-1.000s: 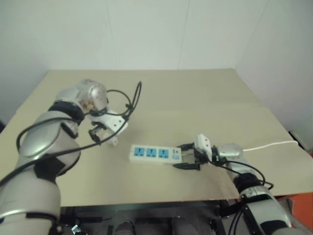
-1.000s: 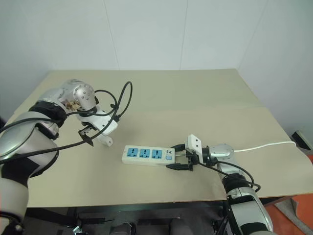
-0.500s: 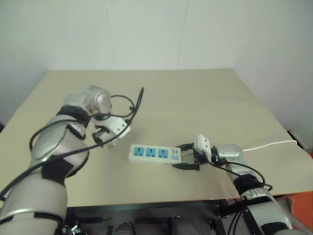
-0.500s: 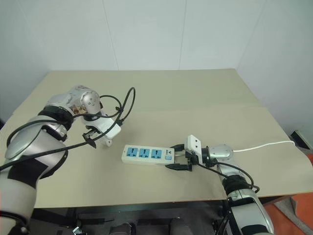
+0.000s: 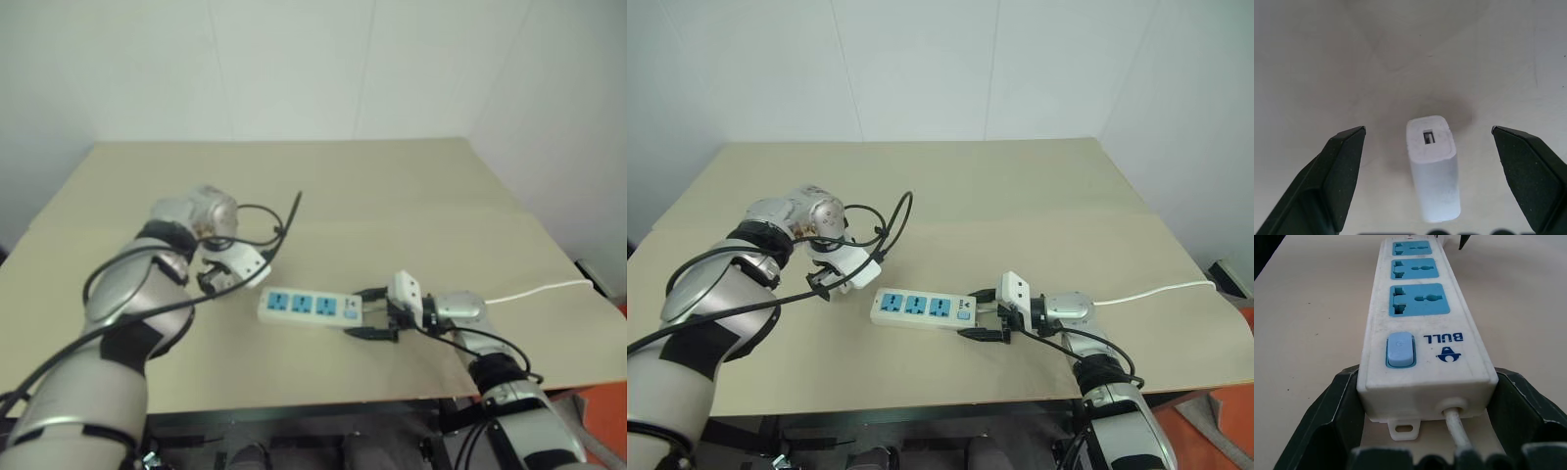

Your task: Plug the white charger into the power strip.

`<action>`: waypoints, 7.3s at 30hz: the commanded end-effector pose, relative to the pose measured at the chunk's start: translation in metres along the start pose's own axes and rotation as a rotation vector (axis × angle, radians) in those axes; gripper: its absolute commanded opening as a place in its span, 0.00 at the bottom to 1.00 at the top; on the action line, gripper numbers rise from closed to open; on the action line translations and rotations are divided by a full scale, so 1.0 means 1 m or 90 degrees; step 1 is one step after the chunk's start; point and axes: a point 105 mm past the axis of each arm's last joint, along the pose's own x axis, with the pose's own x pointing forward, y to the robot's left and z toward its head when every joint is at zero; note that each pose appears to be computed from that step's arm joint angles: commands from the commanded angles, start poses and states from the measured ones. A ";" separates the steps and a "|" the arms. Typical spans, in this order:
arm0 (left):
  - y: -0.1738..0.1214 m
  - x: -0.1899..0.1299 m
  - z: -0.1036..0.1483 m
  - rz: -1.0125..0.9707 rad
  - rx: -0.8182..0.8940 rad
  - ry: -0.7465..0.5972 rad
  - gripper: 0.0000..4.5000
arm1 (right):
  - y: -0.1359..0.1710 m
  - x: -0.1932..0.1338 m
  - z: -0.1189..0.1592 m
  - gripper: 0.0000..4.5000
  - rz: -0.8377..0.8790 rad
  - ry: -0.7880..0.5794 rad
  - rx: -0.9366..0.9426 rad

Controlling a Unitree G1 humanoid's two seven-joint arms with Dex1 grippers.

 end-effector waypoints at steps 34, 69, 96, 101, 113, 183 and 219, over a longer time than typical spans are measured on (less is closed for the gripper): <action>0.033 -0.066 0.016 0.188 -0.027 -0.149 0.23 | 0.008 -0.001 -0.019 0.76 0.019 0.056 0.031; 0.012 -0.070 0.067 0.260 -0.325 -1.051 0.23 | 0.002 0.016 -0.019 0.76 0.071 0.037 0.054; 0.025 -0.031 0.099 0.185 -0.283 -0.959 0.23 | 0.008 0.018 -0.025 0.76 0.079 0.049 0.066; 0.026 -0.030 0.102 0.183 -0.282 -0.965 0.23 | 0.009 0.019 -0.025 0.76 0.082 0.051 0.066; 0.032 -0.025 0.108 0.174 -0.284 -0.963 0.23 | 0.010 0.019 -0.025 0.76 0.083 0.053 0.064; -0.002 0.049 0.110 0.222 -0.326 -0.891 0.59 | 0.015 0.023 -0.028 0.76 0.073 0.049 0.042; -0.168 -0.025 -0.014 0.471 -0.551 -0.723 1.00 | 0.010 -0.133 0.040 1.00 -0.055 0.099 -0.081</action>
